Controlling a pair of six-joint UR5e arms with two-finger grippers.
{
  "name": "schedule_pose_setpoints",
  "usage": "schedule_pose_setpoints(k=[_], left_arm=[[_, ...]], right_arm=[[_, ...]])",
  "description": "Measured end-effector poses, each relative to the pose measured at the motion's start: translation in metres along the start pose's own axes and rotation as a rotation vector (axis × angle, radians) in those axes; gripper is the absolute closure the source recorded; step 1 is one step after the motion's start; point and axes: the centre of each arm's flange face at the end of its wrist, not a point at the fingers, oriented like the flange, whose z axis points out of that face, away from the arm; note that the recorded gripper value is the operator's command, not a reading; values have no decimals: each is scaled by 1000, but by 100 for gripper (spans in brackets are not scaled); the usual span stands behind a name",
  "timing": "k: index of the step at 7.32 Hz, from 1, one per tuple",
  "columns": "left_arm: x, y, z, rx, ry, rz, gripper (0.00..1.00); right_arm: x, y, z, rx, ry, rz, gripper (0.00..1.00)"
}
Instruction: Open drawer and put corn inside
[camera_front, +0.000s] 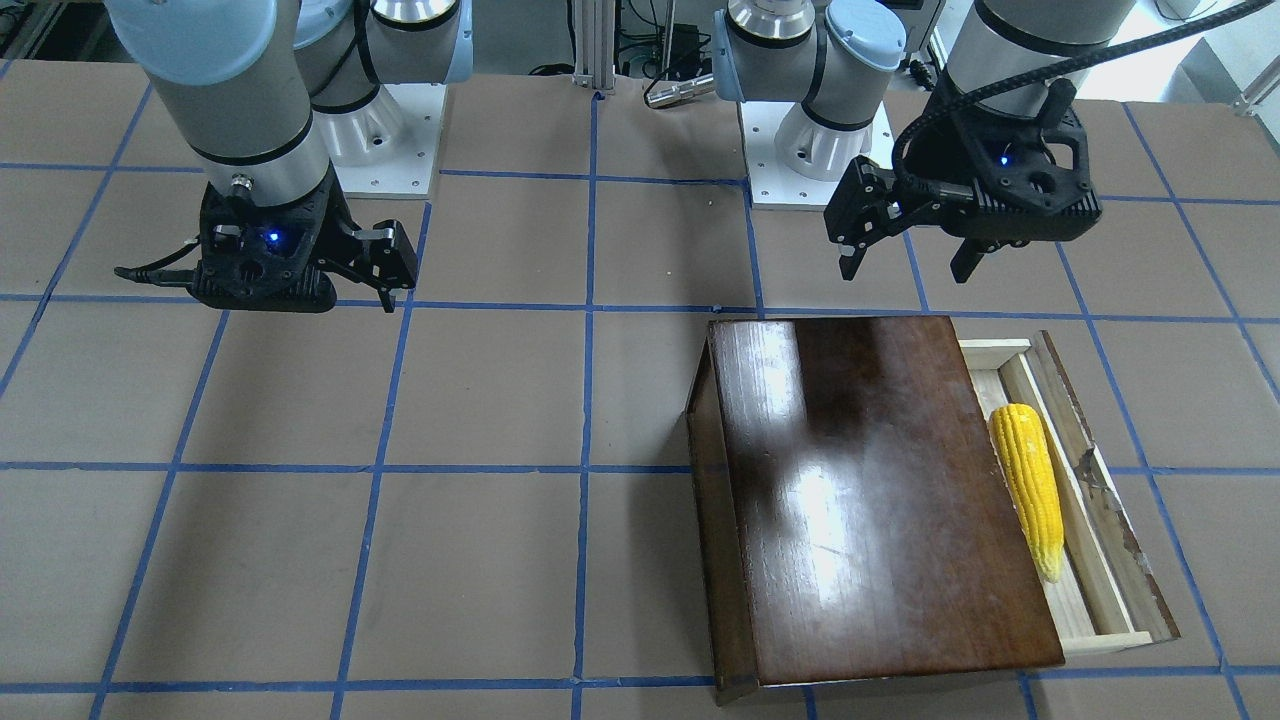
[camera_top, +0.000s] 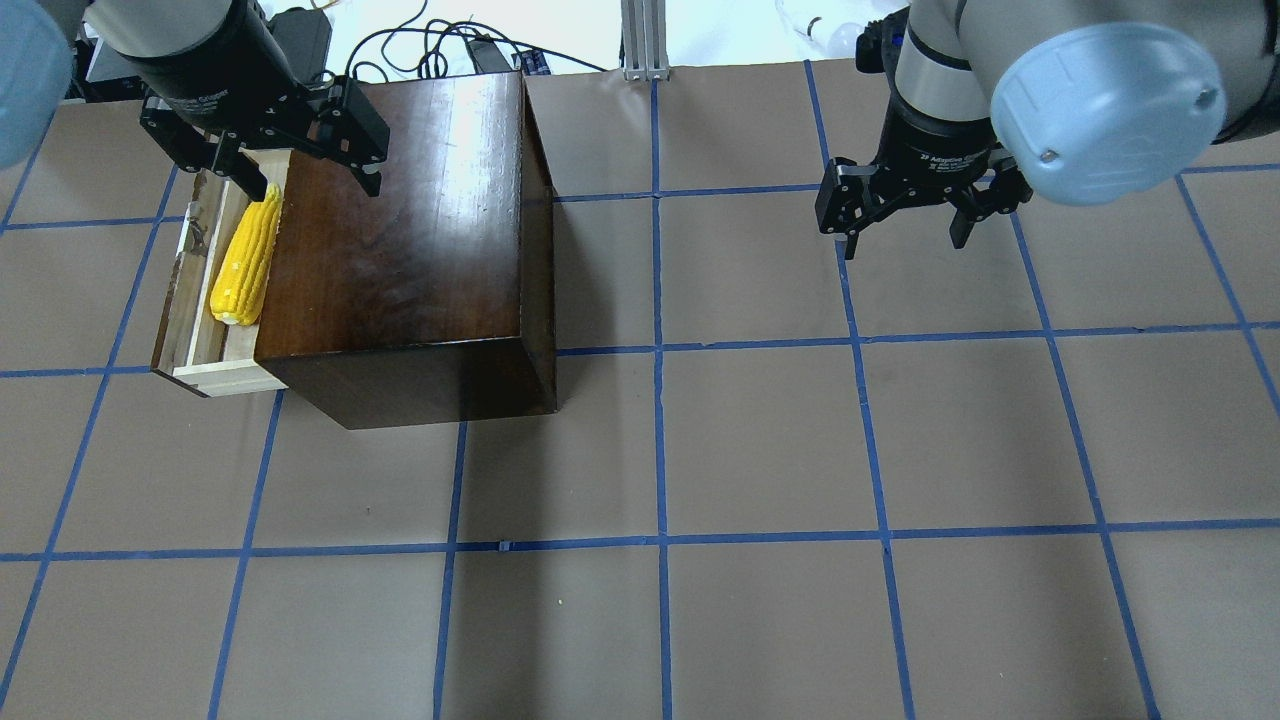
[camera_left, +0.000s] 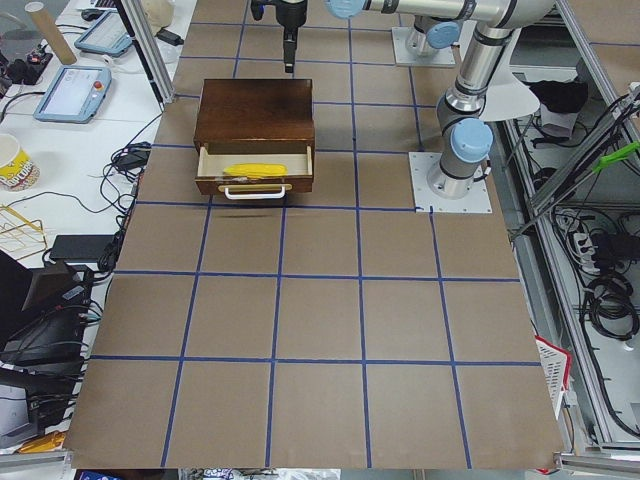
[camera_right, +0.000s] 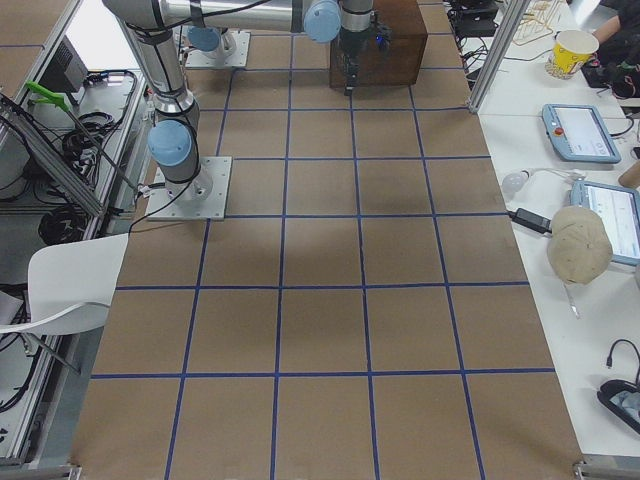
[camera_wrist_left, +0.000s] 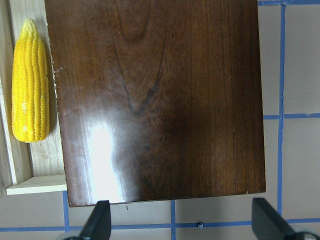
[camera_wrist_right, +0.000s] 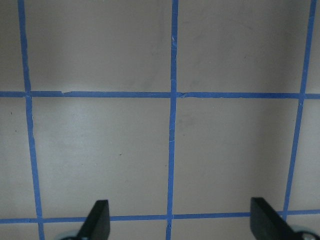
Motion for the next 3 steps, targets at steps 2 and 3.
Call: schedule_pose_setpoints(k=[2, 3], left_arm=[[0, 0, -1, 2, 0, 0, 0], [0, 0, -1, 2, -1, 1, 0]], right_arm=[[0, 0, 0, 0, 0, 0, 0], [0, 0, 0, 0, 0, 0, 0]])
